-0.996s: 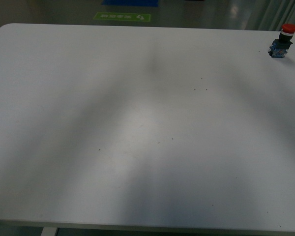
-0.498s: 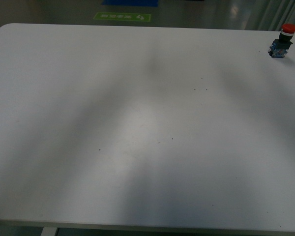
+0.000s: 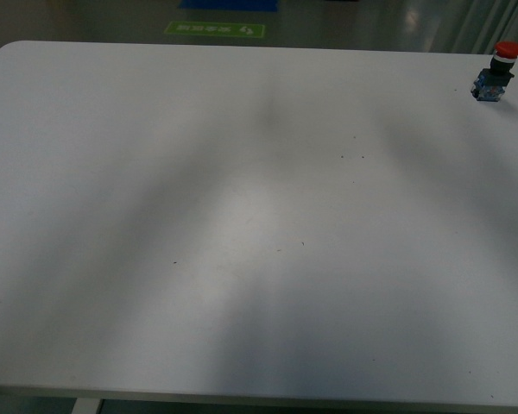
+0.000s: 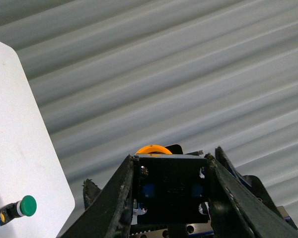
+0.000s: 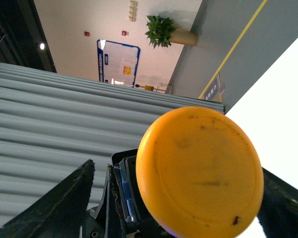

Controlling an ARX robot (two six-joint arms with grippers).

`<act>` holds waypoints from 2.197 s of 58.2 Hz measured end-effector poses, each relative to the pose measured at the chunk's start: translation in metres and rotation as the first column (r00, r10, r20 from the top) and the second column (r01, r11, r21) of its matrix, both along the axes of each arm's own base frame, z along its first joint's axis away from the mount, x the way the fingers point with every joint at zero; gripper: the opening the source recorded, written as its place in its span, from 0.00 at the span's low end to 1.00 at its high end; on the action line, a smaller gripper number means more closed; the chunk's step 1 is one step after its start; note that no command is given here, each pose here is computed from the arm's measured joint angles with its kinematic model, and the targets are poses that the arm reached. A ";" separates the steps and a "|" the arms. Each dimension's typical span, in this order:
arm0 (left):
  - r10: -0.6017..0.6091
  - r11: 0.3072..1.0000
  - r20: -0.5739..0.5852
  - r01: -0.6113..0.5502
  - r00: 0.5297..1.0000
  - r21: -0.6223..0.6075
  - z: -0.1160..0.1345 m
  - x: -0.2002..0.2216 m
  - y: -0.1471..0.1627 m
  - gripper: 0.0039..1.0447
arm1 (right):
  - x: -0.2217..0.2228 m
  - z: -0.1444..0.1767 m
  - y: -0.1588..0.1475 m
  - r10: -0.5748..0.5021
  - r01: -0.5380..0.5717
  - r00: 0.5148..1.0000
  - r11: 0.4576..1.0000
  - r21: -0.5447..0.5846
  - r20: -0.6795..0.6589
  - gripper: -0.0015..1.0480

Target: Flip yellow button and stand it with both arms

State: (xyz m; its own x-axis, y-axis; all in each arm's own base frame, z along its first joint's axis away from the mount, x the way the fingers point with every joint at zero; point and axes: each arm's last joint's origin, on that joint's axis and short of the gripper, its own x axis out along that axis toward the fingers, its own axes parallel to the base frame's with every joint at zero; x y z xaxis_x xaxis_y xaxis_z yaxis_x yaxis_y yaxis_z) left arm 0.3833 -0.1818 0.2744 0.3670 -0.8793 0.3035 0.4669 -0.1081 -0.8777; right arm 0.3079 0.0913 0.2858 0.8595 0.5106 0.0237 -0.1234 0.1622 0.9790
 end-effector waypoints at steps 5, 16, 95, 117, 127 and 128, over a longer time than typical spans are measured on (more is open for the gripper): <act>0.000 1.000 0.000 0.000 1.000 0.000 0.000 0.000 0.000 0.33 | 0.000 0.000 0.000 0.000 0.000 1.000 1.000 0.001 0.001 0.67; 0.002 1.000 -0.006 -0.002 1.000 -0.004 0.000 0.000 0.000 0.33 | 0.001 0.001 -0.002 0.005 -0.005 1.000 1.000 -0.002 0.011 0.40; 0.586 -0.050 0.735 -0.890 0.342 0.454 -0.040 -0.086 0.100 0.32 | 0.010 -0.002 -0.024 -0.061 0.062 0.998 0.998 -0.032 0.027 0.39; 0.475 -0.098 0.795 -0.876 0.376 0.473 -0.085 -0.176 0.155 0.03 | 0.010 -0.005 -0.029 -0.061 0.062 0.998 0.997 -0.036 0.023 0.38; 0.472 -0.101 0.797 -0.875 0.377 0.473 -0.094 -0.201 0.165 0.03 | 0.009 -0.011 -0.033 -0.076 0.076 0.997 0.996 -0.038 0.014 0.38; 0.472 -0.101 0.797 -0.875 0.376 0.473 -0.094 -0.202 0.166 0.03 | 0.009 -0.011 -0.033 -0.076 0.077 0.997 0.996 -0.038 0.013 0.38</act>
